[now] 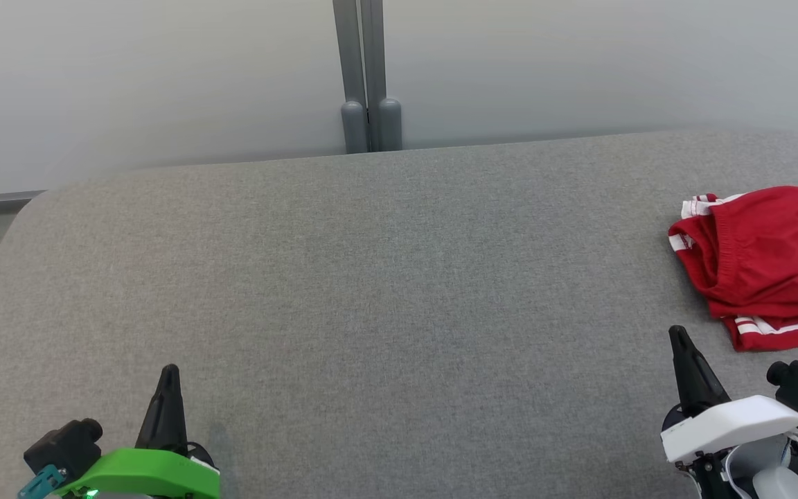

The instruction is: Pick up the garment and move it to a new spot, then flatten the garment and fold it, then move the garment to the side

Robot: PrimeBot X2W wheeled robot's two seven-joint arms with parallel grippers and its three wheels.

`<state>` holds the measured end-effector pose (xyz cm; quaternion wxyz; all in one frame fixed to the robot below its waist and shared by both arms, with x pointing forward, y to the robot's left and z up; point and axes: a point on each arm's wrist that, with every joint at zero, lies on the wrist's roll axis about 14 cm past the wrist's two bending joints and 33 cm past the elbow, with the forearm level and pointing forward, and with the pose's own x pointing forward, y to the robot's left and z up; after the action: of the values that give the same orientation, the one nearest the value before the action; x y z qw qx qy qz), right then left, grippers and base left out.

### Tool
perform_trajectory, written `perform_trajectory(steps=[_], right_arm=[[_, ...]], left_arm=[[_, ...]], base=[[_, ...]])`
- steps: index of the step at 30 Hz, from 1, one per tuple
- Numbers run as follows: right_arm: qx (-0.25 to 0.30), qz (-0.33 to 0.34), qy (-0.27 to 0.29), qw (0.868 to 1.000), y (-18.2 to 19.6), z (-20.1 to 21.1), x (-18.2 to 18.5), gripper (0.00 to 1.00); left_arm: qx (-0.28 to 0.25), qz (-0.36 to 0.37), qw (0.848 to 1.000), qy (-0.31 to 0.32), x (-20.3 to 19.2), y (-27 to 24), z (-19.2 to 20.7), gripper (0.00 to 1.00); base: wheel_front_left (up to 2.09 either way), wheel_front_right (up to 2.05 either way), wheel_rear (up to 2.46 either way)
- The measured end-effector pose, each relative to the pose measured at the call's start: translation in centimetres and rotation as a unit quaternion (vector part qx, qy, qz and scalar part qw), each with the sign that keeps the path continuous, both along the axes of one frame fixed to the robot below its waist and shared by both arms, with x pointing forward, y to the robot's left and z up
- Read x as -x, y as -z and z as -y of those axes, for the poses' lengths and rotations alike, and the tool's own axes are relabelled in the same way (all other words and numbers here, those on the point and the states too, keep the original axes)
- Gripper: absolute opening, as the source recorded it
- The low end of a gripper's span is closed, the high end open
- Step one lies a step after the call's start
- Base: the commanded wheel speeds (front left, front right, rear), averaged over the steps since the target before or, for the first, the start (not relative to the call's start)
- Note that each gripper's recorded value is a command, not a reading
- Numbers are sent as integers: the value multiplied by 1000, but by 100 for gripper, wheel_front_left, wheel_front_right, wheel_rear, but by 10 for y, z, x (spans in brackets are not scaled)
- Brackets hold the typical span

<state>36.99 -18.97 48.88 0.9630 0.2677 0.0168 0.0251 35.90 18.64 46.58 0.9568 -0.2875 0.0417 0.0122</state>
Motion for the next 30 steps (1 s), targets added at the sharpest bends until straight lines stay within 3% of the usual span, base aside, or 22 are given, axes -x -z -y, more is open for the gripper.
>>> perform_trajectory(steps=[14, 30], right_arm=[[-100, -12, 19, 995, -1, 5, -4, 0], [-198, -22, 31, 980, -1, 8, -7, 0]], left_arm=[[96, -3, 995, -18, -6, -4, -5, 0], [190, -2, 981, -29, -11, -9, -8, 0]], base=[[0, 0, 0], [0, 0, 0]])
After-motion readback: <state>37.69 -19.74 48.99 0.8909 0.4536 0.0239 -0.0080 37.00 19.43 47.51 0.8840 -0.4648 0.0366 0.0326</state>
